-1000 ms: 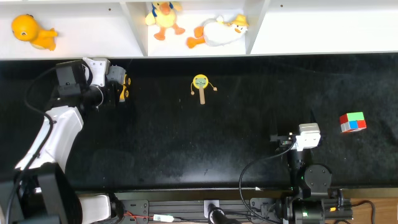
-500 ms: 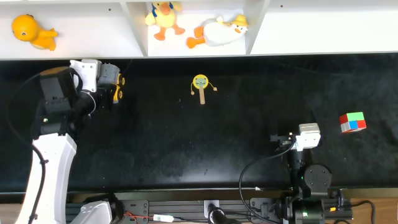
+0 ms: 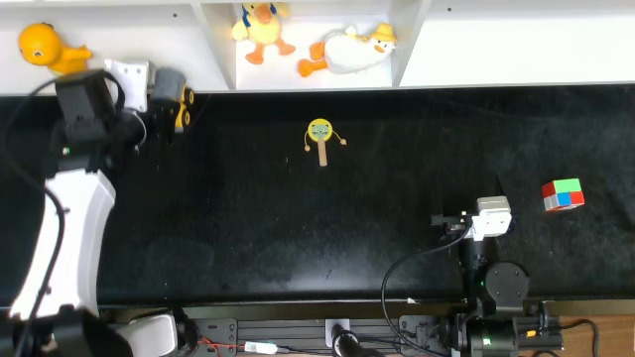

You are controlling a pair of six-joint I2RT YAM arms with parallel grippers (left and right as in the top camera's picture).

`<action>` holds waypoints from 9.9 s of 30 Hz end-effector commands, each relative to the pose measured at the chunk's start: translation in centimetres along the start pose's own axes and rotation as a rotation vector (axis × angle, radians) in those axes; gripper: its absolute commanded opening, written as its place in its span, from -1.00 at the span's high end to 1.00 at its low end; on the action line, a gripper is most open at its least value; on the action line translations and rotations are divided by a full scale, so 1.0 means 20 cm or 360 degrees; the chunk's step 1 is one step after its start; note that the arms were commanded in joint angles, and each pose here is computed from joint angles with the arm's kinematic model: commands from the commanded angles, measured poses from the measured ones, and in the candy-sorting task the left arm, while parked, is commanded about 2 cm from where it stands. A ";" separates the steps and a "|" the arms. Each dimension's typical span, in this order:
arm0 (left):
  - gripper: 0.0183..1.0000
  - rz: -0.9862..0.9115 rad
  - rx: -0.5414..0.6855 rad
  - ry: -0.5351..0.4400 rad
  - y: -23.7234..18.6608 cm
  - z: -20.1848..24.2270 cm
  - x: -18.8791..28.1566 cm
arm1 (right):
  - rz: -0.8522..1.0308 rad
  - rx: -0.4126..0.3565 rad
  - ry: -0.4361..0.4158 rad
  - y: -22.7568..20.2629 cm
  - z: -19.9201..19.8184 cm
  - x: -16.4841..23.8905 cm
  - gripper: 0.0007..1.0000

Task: Store Toys

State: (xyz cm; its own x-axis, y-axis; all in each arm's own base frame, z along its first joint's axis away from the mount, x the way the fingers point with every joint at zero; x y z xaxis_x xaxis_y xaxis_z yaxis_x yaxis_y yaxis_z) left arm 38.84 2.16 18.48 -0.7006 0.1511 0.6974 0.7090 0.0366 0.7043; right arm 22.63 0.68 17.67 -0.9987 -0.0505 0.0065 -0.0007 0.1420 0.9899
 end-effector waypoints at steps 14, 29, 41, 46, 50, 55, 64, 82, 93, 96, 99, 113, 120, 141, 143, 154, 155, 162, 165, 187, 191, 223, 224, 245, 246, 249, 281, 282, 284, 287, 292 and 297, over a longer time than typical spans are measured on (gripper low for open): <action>-0.52 -0.0085 -0.0003 -0.0072 0.29 0.02 -0.32 | 0.0000 -0.0012 0.0017 -0.02 0.01 0.00 -0.99; -1.00 0.0048 -0.0011 0.0276 -0.24 0.02 0.14 | 0.0000 -0.0012 0.0017 -0.02 0.01 0.00 -0.99; -1.00 -0.1354 -0.0506 0.0090 -0.45 -0.24 0.48 | 0.0000 -0.0012 0.0017 -0.02 0.01 0.00 -0.99; -1.00 -0.1234 -0.0475 0.0089 -0.55 -0.26 0.46 | 0.0000 -0.0012 0.0017 -0.02 0.01 0.00 -0.99; -0.99 -0.1082 -0.0429 0.0089 -0.66 -0.25 0.41 | 0.0000 -0.0012 0.0017 -0.02 0.01 0.00 -0.99; -0.99 -0.1108 -0.0143 0.0150 -0.68 -0.20 0.44 | 0.0000 -0.0012 0.0017 -0.02 0.01 0.00 -0.99; -0.99 -0.1140 -0.0036 0.0221 -0.67 -0.15 0.46 | 0.0000 -0.0012 0.0017 -0.02 0.01 0.00 -0.99; -0.99 -0.1129 -0.0072 0.0213 -0.68 -0.15 0.46 | 0.0000 -0.0012 0.0017 -0.02 0.01 0.00 -0.99; -0.99 -0.1129 -0.0072 0.0213 -0.68 -0.15 0.46 | 0.0000 -0.0012 0.0017 -0.02 0.01 0.00 -0.99; -0.99 -0.1129 -0.0072 0.0213 -0.68 -0.15 0.46 | 0.0000 -0.0011 0.0017 -0.02 0.01 0.00 -0.99; -0.99 -0.1129 -0.0072 0.0213 -0.68 -0.15 0.46 | 0.0003 -0.0004 0.0004 -0.02 0.01 0.00 -0.99; -0.99 -0.1128 -0.0072 0.0213 -0.68 -0.15 0.46 | 0.0584 -0.0340 0.0063 0.14 0.05 -0.11 -0.99; -0.99 -0.1129 -0.0072 0.0213 -0.68 -0.15 0.46 | 0.1385 -0.0361 0.0157 0.03 0.31 -0.14 -0.99; -0.99 -0.1129 -0.0072 0.0213 -0.68 -0.15 0.46 | 0.1717 -0.0387 0.0031 -0.24 1.21 -0.58 -1.00; -0.99 -0.1129 -0.0072 0.0213 -0.68 -0.15 0.46 | 0.1760 -0.0361 0.0024 -0.30 1.22 -0.58 -1.00; -0.99 -0.1129 -0.0072 0.0213 -0.68 -0.15 0.46 | 0.1844 -0.0294 -0.0004 -0.39 1.21 -0.55 -0.87; -0.99 -0.1129 -0.0072 0.0213 -0.68 -0.15 0.46 | 0.1849 -0.0291 -0.0005 -0.40 1.21 -0.55 -0.87; -0.99 -0.1129 -0.0072 0.0213 -0.68 -0.15 0.46 | 0.1865 -0.0273 0.0002 -0.42 1.22 -0.55 -0.79; -0.99 -0.1129 -0.0072 0.0213 -0.68 -0.15 0.46 | 0.1864 -0.0231 0.0024 -0.43 1.22 -0.55 -0.79; -0.99 -0.1129 -0.0072 0.0213 -0.68 -0.15 0.46 | 0.1849 -0.0126 0.0089 -0.50 1.25 -0.58 0.05; -0.99 -0.1129 -0.0072 0.0213 -0.68 -0.15 0.46 | 0.1805 -0.0132 0.0122 -0.49 1.27 -0.61 0.11; -0.99 -0.1128 -0.0072 0.0213 -0.68 -0.15 0.46 | 0.1685 -0.0216 -0.0026 -0.26 0.59 -0.22 0.91; -0.99 -0.1129 -0.0072 0.0213 -0.68 -0.15 0.46 | 0.1675 -0.0206 -0.0028 -0.25 0.53 -0.21 0.91; -0.99 -0.1129 -0.0072 0.0213 -0.68 -0.15 0.46 | 0.1486 0.0215 0.0009 0.03 0.06 -0.88 0.92; -0.99 -0.1129 -0.0072 0.0213 -0.68 -0.15 0.46 | 0.1473 0.0214 0.0006 0.02 0.07 -0.96 0.91; -0.99 -0.1129 -0.0072 0.0213 -0.68 -0.15 0.46 | 0.1452 0.0211 0.0004 0.00 0.08 -1.08 0.91; -0.99 -0.1128 -0.0072 0.0213 -0.68 -0.15 0.46 | 0.1493 0.0193 0.0051 -0.01 0.08 -0.83 -0.12; -0.99 -0.1129 -0.0072 0.0213 -0.68 -0.15 0.46 | 0.1496 0.0176 0.0040 -0.01 0.07 -0.74 -0.18; -0.99 -0.1128 -0.0072 0.0213 -0.68 -0.15 0.46 | 0.1493 0.0116 0.0006 -0.03 0.05 -0.59 -0.45; -0.99 -0.1128 -0.0072 0.0213 -0.68 -0.15 0.46 | 0.1507 0.0047 -0.0051 -0.06 0.00 -0.37 -1.00; -0.99 -0.1129 -0.0072 0.0213 -0.68 -0.15 0.46 | 0.1760 -0.0080 -0.0226 -0.13 -0.15 -0.03 -0.99; -0.99 -0.1129 -0.0072 0.0213 -0.68 -0.15 0.46 | 0.1950 -0.0072 -0.0227 -0.16 -0.15 0.14 -0.99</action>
State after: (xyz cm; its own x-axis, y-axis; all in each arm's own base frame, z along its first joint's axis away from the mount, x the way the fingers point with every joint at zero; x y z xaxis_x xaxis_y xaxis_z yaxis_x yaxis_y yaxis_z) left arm 22.63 0.05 15.67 -0.9963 -0.0157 0.0847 0.0840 0.0435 0.9955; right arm 20.30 -2.84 14.61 -0.3290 0.1985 0.9232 0.9424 0.0073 0.3343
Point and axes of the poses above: each gripper's point midway between its finger pads, its own x axis back along the fingers, its own z axis along the line the jaws close on, y = z × x, the point moved 2 cm from there along x, back along the fingers, and after that the axes turned 3 degrees about x, right-handed, at the moved point
